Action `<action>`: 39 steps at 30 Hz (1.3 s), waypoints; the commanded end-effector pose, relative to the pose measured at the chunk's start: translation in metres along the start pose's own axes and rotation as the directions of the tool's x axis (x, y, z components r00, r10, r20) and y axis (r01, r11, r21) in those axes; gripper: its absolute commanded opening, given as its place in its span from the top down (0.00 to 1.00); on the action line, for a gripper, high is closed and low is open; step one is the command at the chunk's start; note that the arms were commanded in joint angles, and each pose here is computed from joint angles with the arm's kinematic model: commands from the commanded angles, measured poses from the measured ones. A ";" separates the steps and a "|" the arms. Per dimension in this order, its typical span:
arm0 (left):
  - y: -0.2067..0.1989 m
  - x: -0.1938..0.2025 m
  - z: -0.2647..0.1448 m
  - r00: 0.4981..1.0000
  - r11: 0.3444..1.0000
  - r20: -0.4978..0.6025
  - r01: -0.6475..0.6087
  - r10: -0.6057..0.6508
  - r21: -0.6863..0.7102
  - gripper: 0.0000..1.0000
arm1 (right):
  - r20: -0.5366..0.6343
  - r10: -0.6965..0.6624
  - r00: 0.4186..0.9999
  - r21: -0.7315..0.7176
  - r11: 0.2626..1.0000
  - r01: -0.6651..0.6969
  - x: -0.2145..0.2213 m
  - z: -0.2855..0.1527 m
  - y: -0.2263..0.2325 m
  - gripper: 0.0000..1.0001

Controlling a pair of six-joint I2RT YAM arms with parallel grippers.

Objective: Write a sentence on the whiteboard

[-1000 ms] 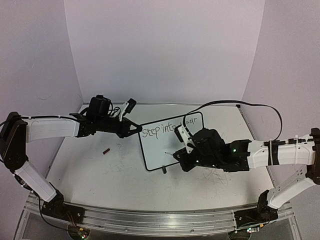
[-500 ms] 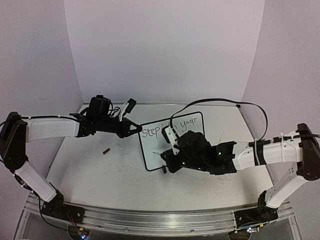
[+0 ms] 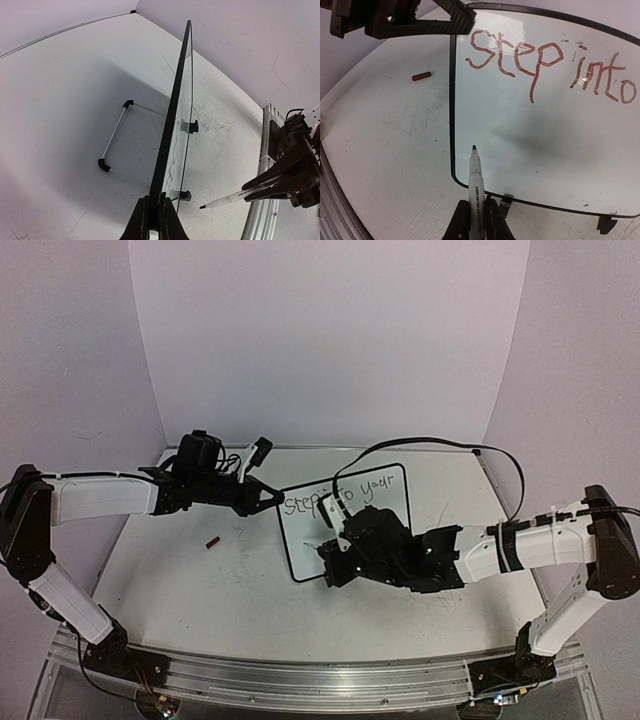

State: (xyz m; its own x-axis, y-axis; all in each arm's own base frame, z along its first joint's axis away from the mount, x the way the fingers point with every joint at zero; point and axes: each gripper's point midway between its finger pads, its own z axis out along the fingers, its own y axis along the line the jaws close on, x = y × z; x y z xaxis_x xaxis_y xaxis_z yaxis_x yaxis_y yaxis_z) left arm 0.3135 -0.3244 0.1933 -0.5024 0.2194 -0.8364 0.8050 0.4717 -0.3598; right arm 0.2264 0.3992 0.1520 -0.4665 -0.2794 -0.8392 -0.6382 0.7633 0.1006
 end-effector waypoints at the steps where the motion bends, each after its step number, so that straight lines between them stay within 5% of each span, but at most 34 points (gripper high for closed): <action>1: 0.016 0.005 -0.007 0.999 0.994 -0.016 -0.041 0.039 -0.098 1.00 | 0.072 0.009 0.997 0.009 1.000 -0.010 -0.025 0.006 0.010 1.00; 39: 0.015 0.008 -0.003 0.999 0.996 -0.025 -0.034 0.033 -0.080 1.00 | 0.043 0.053 0.998 0.083 0.995 -0.057 -0.013 0.034 0.008 1.00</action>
State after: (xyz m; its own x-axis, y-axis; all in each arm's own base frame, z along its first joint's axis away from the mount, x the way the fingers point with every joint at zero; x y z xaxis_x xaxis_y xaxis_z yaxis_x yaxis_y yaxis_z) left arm 0.3133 -0.3245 0.1932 -0.5033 0.2194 -0.8358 0.8049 0.4709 -0.3611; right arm 0.2475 0.4267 0.1442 -0.4643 -0.2489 -0.8500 -0.5780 0.8123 0.0779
